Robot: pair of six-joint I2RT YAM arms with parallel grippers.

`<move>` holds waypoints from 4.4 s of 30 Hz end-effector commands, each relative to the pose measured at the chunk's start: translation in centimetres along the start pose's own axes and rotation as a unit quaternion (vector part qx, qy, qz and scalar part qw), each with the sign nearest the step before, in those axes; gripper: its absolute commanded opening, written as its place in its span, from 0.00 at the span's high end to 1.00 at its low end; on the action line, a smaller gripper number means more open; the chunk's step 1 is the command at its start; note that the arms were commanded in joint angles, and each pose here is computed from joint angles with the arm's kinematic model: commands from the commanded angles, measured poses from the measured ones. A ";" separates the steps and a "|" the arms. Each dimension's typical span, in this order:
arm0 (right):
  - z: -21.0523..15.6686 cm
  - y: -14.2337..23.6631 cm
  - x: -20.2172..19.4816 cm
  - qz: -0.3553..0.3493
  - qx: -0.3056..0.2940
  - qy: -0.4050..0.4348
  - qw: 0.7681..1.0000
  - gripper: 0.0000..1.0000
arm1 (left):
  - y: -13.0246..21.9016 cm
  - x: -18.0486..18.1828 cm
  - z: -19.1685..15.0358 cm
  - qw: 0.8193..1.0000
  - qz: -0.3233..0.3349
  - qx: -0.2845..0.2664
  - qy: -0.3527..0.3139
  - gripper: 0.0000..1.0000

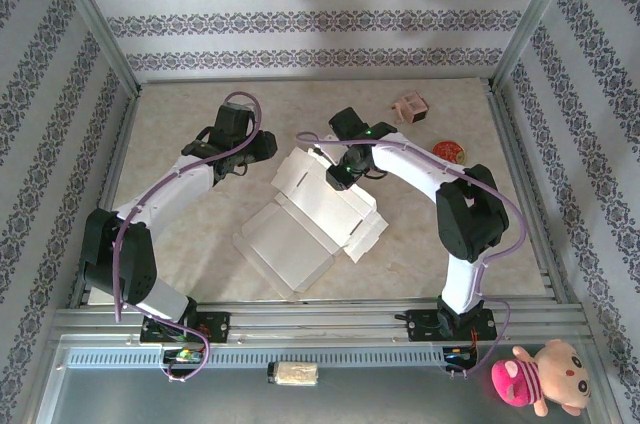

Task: Fold the paper box

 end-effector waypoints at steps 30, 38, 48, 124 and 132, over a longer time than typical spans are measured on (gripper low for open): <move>-8.6 -4.4 -2.1 0.067 0.151 -0.124 0.979 0.29 | 0.2 1.1 -1.2 1.000 -0.005 0.019 -0.007 0.69; -8.4 -4.5 -2.1 0.071 0.144 -0.124 0.979 0.64 | 0.5 1.1 -1.1 1.000 -0.004 0.014 -0.010 0.69; -5.0 1.8 -2.3 -0.050 0.078 -0.016 0.996 0.97 | 1.4 0.8 -0.9 1.000 -0.006 0.008 -0.008 0.69; 2.6 6.5 0.1 -0.476 -0.028 0.286 0.831 1.00 | -1.4 -4.2 -1.0 0.940 -0.229 0.060 0.244 0.93; 2.5 6.1 0.3 -0.467 -0.027 0.283 0.837 1.00 | -2.9 -5.8 -2.2 0.932 -0.253 0.087 0.246 0.93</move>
Point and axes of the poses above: each hand's point on the last joint's axis, 136 mm out from that joint toward the fingers, its own y axis back along the fingers, its own x axis along the line the jaws close on, z = x × y, the point moved 5 cm from there along y, back along the fingers, and after that the axes turned 12 degrees about y, right-handed, at the moved point
